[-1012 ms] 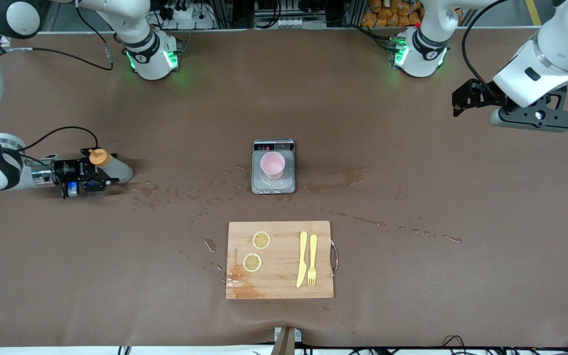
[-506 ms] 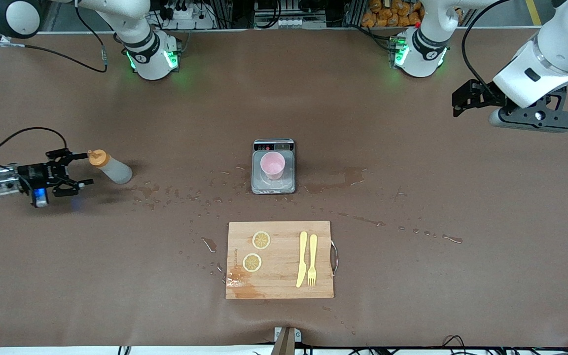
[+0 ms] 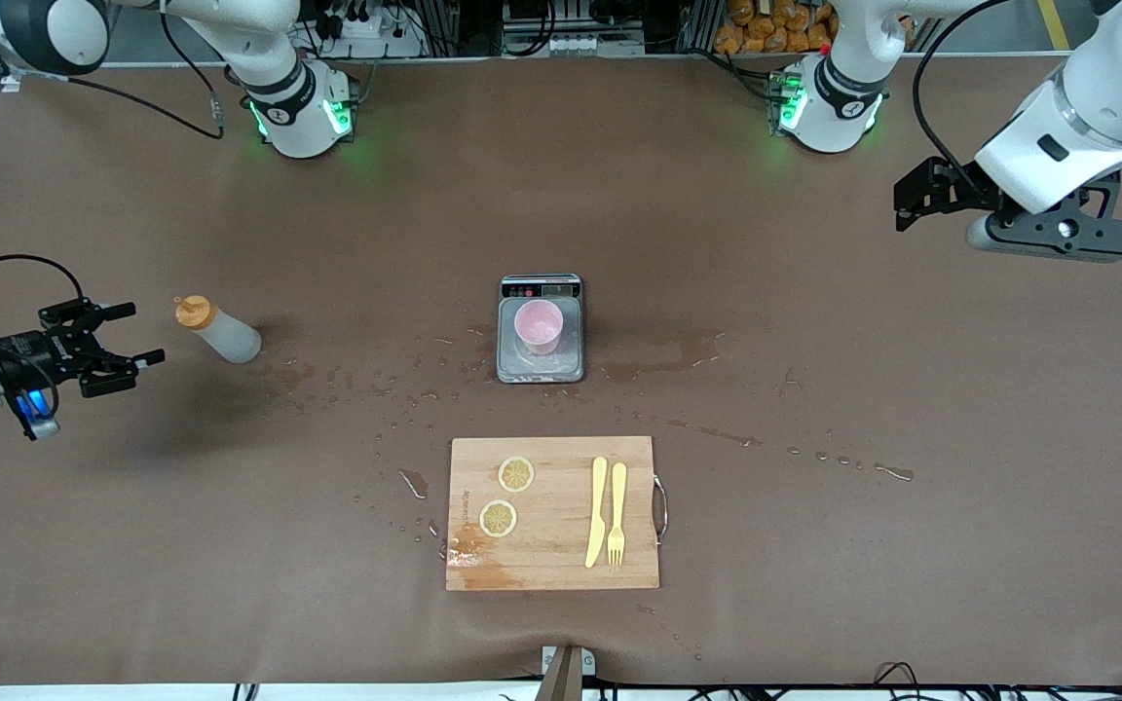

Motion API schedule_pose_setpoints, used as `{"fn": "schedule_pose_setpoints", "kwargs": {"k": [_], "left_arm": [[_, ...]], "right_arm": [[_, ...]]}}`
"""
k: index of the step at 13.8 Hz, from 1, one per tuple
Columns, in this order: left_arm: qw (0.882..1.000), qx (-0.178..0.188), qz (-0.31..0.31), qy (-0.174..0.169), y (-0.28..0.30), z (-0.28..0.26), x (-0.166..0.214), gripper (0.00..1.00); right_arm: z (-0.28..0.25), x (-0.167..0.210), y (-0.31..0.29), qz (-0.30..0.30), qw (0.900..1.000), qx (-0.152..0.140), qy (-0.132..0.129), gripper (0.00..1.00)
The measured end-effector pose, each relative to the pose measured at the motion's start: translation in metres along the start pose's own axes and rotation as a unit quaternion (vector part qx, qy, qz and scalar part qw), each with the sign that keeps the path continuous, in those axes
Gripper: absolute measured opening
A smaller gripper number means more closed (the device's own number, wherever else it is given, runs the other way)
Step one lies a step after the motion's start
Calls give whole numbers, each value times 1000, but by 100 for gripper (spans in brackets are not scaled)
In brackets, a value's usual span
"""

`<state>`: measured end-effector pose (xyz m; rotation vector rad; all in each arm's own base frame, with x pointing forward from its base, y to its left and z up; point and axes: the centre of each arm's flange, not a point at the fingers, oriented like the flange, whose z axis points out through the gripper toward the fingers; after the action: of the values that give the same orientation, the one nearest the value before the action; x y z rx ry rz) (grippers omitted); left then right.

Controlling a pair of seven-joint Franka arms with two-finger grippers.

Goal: Add sauce to pink cup with both arms
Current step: 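Open the right gripper and withdraw it from the bottle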

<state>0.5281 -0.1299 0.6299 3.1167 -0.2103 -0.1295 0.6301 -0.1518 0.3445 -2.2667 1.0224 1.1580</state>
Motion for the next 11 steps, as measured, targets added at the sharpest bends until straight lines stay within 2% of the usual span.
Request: {"fn": "schedule_pose_setpoints", "kwargs": {"k": [3,5,6,8,11], "left_arm": [[1000,0,-2,0,-2,0,0,100],[1000,0,-2,0,-2,0,0,100],[1000,0,-2,0,-2,0,0,100],[1000,0,-2,0,-3,0,0,100],[1000,0,-3,0,-3,0,0,100]], "right_arm": [[-22,-45,-24,-25,998,-20,58,100],[-32,-84,-50,-45,991,-43,119,100],[-34,-107,-67,-57,984,-59,155,100],[-30,-156,-96,-89,969,-91,213,100],[-29,-223,-120,-176,937,-127,274,100]]}}
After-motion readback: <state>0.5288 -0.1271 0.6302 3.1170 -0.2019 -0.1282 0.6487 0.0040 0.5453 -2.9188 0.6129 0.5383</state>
